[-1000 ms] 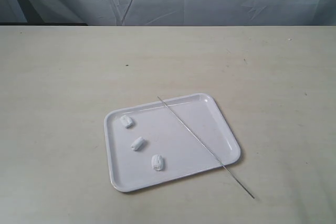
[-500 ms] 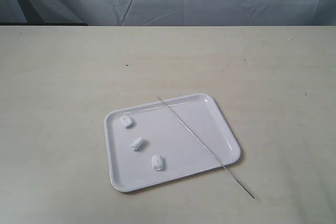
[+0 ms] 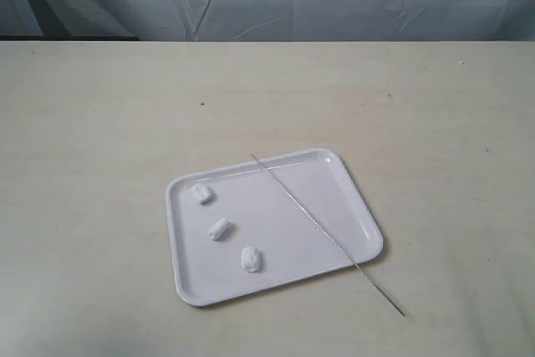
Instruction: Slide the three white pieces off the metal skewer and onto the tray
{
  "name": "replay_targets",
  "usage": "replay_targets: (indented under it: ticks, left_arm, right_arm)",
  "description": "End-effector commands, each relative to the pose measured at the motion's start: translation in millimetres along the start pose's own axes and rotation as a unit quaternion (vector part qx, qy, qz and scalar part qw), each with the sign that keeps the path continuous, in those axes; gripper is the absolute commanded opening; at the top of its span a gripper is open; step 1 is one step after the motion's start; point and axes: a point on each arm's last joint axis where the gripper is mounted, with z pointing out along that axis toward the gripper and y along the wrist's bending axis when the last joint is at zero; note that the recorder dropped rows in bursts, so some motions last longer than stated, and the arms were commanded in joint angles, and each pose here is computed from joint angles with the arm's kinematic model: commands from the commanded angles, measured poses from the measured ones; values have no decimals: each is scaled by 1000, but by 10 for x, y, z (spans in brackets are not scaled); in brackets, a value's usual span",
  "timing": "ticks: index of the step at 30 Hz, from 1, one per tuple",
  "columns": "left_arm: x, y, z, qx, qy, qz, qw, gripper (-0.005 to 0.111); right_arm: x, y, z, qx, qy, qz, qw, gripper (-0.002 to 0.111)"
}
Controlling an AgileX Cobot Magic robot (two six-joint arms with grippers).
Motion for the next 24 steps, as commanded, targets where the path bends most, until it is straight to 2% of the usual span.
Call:
replay_targets:
  ticks: [1,24]
  left_arm:
    - [36,-5,-1,5,15,-1,1000,0]
    - [49,-4,-1,4,22,-1,1000,0]
  right_arm:
    - [-12,-1,-5,1,-10,1,1000,50]
    - [-12,-1,-5,1,-10,1,1000,50]
